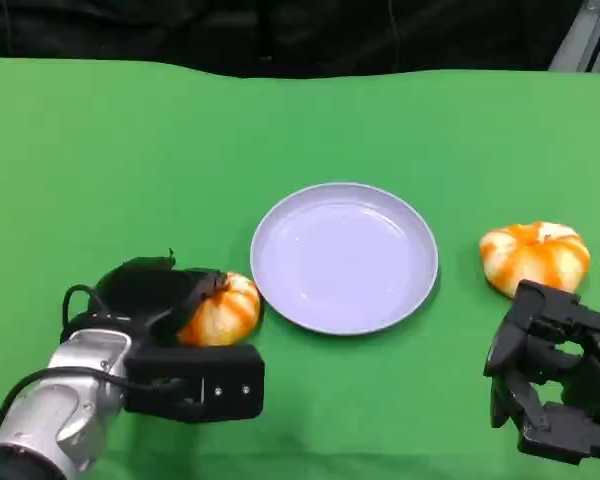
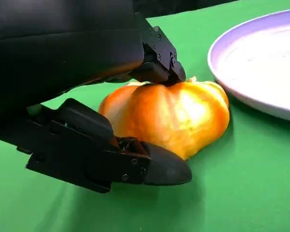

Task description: Grasp the bread from the table and place it into the plate.

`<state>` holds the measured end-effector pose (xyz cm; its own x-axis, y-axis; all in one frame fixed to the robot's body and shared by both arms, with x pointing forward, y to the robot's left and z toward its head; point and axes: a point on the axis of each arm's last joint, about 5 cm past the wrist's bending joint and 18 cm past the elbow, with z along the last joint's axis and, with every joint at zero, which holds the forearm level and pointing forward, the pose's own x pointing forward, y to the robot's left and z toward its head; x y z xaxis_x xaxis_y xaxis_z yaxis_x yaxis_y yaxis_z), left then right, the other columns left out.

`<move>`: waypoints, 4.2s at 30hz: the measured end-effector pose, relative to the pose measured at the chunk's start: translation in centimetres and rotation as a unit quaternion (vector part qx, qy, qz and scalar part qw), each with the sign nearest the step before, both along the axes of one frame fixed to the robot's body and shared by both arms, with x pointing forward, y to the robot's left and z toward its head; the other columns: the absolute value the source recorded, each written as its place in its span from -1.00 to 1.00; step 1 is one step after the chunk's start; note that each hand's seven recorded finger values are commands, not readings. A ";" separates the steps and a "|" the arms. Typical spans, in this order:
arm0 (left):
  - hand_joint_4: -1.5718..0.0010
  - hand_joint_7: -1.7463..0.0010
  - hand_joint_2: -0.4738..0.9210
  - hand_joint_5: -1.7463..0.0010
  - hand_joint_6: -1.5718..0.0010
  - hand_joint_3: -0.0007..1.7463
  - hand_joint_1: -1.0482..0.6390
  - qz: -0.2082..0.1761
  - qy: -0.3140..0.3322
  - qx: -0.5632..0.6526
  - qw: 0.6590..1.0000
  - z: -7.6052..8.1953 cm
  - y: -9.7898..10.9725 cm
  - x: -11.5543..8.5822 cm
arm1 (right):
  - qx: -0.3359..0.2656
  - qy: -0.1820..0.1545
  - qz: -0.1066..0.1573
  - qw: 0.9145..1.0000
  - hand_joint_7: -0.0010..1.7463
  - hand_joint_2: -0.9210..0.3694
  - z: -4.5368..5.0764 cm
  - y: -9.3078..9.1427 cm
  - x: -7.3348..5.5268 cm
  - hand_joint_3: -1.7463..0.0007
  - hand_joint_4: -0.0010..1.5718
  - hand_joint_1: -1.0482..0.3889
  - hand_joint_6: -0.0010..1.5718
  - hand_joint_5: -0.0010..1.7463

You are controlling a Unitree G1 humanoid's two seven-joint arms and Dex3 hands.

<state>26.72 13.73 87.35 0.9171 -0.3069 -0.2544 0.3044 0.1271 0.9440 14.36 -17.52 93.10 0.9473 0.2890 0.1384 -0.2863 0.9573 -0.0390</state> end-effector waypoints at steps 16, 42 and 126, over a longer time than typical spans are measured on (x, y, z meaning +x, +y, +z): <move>0.64 0.99 1.00 0.97 0.44 -0.43 -0.67 0.006 0.015 0.010 1.000 0.1 -0.2 0.0 | 0.006 -0.004 0.004 1.000 0.79 -0.63 0.05 -0.1 0.0 -0.22 0.00 0.39 -0.17 1.00; -0.04 0.99 1.00 0.98 0.08 -0.70 -0.13 0.017 0.004 -0.033 0.999 -0.1 -0.8 0.2 | 0.008 -0.005 0.005 1.000 0.80 -0.58 0.14 -0.2 0.0 -0.26 0.00 0.40 -0.17 1.00; 0.04 0.08 1.00 -0.59 -0.11 -0.87 0.15 -0.087 -0.134 -0.102 0.982 3.8 -8.2 3.0 | 0.002 -0.009 -0.006 1.000 0.77 -0.57 0.63 0.2 -0.4 -0.26 0.02 0.40 -0.14 1.00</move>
